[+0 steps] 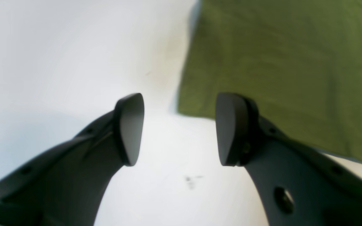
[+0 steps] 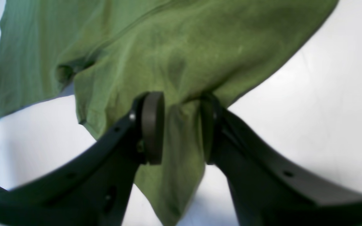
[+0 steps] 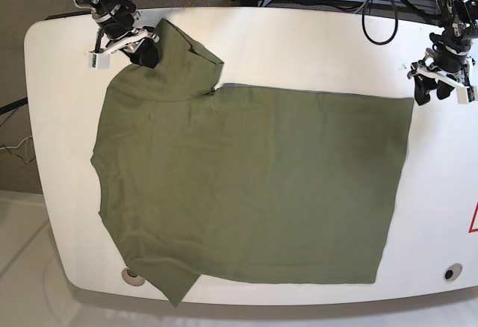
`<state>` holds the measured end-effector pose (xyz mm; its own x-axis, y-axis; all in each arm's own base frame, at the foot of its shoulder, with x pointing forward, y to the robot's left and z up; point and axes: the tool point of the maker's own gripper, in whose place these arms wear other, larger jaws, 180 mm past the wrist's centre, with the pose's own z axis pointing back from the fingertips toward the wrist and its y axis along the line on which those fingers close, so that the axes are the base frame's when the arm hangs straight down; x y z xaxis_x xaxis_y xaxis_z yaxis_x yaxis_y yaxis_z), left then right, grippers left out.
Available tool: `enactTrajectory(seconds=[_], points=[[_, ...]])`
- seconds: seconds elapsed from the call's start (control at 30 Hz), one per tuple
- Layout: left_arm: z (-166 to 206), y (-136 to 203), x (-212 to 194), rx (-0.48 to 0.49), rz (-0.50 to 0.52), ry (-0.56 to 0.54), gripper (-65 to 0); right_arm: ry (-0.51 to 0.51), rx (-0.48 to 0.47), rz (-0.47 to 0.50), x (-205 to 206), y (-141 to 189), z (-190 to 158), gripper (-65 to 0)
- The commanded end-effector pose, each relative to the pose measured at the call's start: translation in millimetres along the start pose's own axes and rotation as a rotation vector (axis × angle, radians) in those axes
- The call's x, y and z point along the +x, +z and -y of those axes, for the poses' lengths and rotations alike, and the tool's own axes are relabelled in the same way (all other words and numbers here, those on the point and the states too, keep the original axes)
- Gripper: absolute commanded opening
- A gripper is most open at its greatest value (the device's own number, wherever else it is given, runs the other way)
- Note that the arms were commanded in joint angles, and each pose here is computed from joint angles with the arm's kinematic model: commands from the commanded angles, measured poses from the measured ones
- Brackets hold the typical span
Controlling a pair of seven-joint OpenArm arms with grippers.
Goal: Fold the T-shirt properly
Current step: 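Position the right gripper on the sleeve corner, left gripper on the body corner, then close both grippers on the shirt's collar-side edge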
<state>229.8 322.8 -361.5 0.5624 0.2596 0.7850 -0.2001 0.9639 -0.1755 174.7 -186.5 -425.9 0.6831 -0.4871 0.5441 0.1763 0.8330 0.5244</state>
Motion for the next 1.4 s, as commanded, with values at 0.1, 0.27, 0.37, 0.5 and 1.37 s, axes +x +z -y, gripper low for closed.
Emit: enactTrajectory(seconds=[0.1, 0.27, 0.37, 0.5, 1.37], points=[[-4, -5, 3, -0.026, 0.016, -0.006, -29.9, 0.019, -0.034, -0.041, -7, 5, 6, -45.7], [-5, -6, 6, -0.015, 0.027, -0.009, -30.4, 0.010, -0.044, -0.051, -11, 4, 11, -45.8], [-5, -5, 7, -0.008, 0.030, -0.010, -30.5, 0.007, -0.045, -0.060, -14, 3, 12, -46.2], [-4, 2, 17, 0.010, 0.050, -0.020, -30.8, 0.001, -0.044, -0.073, -19, 0, 14, -48.1], [-1, -6, -3, -0.019, -0.022, -0.017, -31.6, 0.014, -0.023, -0.037, -7, -1, 8, -60.4]])
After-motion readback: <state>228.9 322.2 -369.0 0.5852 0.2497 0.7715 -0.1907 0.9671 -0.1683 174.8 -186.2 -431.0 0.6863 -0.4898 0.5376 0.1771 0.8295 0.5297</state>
